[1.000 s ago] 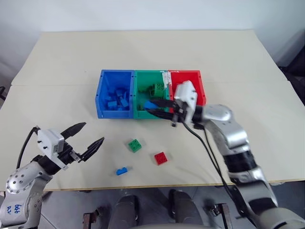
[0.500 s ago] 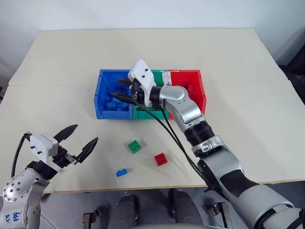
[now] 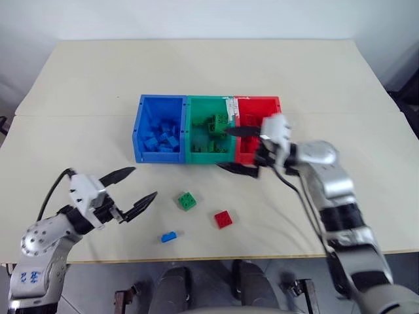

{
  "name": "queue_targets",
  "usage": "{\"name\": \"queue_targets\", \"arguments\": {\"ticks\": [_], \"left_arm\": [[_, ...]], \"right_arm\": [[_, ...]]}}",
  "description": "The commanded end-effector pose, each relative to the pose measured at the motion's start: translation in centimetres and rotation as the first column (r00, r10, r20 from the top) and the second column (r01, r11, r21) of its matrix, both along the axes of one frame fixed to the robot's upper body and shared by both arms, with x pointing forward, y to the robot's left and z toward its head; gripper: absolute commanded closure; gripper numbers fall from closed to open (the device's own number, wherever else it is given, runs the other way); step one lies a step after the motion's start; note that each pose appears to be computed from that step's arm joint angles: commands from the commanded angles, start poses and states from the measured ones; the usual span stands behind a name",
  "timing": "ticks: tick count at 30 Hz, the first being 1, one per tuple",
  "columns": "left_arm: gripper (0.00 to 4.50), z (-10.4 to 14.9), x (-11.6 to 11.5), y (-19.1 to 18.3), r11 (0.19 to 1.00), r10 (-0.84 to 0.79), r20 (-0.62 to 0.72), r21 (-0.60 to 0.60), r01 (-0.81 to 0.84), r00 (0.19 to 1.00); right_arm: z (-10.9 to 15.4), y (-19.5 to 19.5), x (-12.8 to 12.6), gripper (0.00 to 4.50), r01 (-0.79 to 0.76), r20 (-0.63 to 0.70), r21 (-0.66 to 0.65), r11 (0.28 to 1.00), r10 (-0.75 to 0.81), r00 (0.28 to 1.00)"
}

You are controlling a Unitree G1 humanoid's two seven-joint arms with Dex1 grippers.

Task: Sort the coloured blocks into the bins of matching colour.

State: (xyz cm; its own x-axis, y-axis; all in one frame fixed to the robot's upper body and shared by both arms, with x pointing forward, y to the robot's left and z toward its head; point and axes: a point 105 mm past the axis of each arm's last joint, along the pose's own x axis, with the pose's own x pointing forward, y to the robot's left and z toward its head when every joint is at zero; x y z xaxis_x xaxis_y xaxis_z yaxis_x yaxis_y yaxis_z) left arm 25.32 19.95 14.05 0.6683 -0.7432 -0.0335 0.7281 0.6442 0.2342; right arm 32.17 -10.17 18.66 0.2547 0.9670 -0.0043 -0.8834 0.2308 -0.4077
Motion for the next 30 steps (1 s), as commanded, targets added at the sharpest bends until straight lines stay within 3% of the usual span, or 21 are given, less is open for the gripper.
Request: {"name": "queue_targets", "arguments": {"ticks": [1, 7, 14, 18, 24, 30], "left_arm": [[0.0, 0.1, 0.1, -1.9, 0.99, -0.138, -0.001, 0.03, 0.138, 0.99], [0.0, -0.1, 1.5, -3.9, 0.958, -0.276, 0.003, 0.079, 0.275, 0.961], [0.0, 0.6, 2.2, -4.5, 0.929, -0.358, 0.006, 0.098, 0.356, 0.934], [0.0, 0.6, 2.3, -4.2, 0.928, -0.357, 0.011, 0.118, 0.353, 0.934], [0.0, 0.7, 0.5, -3.4, 0.908, -0.404, 0.045, 0.139, 0.395, 0.914], [0.0, -0.5, -2.5, -2.5, 0.885, -0.44, -0.043, 0.145, 0.442, 0.897]], "right_arm": [[0.3, -4.8, -2.3, 0.06, 0.07, 0.036, 0.009, 0.998, -0.07, 0.997], [-3.4, -12.6, -7.4, 0.06, 0.188, -0.091, -0.117, 0.975, -0.199, 0.976], [-3.9, -17.7, -9.3, 0.06, 0.353, -0.079, -0.163, 0.922, -0.368, 0.926], [-4.3, -15.8, -8.8, 0.06, 0.294, -0.095, -0.159, 0.942, -0.311, 0.946], [-4.3, -8.9, -7.6, 0.06, 0.024, -0.207, -0.157, 0.987, -0.057, 0.977], [-5.6, -2.1, -7.2, 0.06, -0.275, -0.321, -0.222, 0.936, 0.196, 0.927]]}}
